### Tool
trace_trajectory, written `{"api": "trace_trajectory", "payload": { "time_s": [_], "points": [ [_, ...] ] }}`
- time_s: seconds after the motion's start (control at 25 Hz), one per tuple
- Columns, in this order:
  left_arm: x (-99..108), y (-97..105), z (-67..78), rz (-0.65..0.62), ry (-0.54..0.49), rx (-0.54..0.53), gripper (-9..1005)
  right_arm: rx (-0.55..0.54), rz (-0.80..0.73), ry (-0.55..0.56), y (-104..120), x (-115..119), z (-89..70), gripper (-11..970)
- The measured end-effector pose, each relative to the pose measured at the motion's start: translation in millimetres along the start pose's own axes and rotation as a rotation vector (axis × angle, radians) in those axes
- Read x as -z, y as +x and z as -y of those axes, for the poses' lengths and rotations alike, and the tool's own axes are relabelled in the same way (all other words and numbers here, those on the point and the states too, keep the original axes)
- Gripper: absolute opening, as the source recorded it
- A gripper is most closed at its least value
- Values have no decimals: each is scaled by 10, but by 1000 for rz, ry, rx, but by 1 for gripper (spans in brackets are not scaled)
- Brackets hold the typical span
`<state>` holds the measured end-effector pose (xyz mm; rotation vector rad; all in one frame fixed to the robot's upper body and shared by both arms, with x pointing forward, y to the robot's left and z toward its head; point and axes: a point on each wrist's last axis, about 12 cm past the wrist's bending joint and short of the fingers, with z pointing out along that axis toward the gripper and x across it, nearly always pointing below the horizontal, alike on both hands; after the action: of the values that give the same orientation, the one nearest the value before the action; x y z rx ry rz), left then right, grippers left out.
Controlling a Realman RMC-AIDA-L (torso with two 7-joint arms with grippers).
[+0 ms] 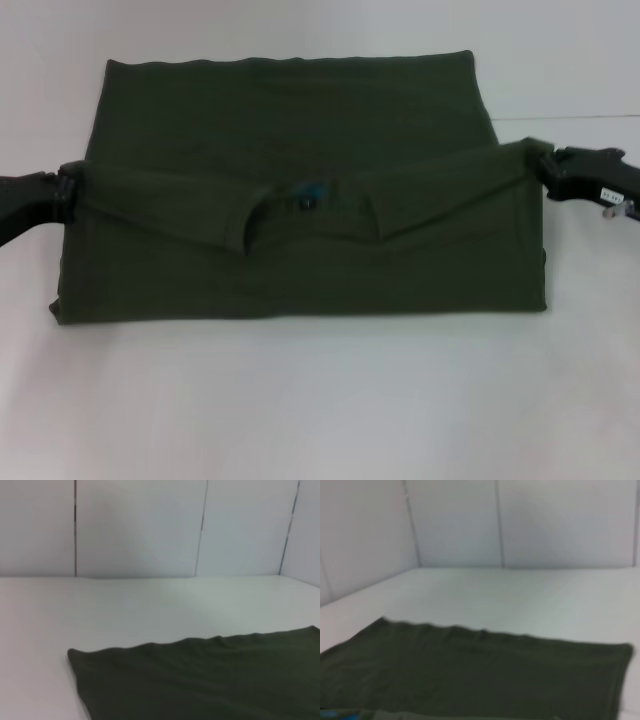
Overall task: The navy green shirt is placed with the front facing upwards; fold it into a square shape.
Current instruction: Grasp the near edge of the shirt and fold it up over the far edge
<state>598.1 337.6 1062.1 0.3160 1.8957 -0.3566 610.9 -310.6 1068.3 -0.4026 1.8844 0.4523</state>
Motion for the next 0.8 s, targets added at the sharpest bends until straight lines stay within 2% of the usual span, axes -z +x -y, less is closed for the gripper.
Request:
{"api": "trace_trajectory", "payload": {
  "time_s": [0.44,0.8],
  "points": [
    [-89,-120,-46,28,-59,-9,11,5,29,75,-179,-54,136,54],
    [-294,-192,36,-5,-103,-39,11,69,-34,77,-248,-305,1,54]
  ]
}}
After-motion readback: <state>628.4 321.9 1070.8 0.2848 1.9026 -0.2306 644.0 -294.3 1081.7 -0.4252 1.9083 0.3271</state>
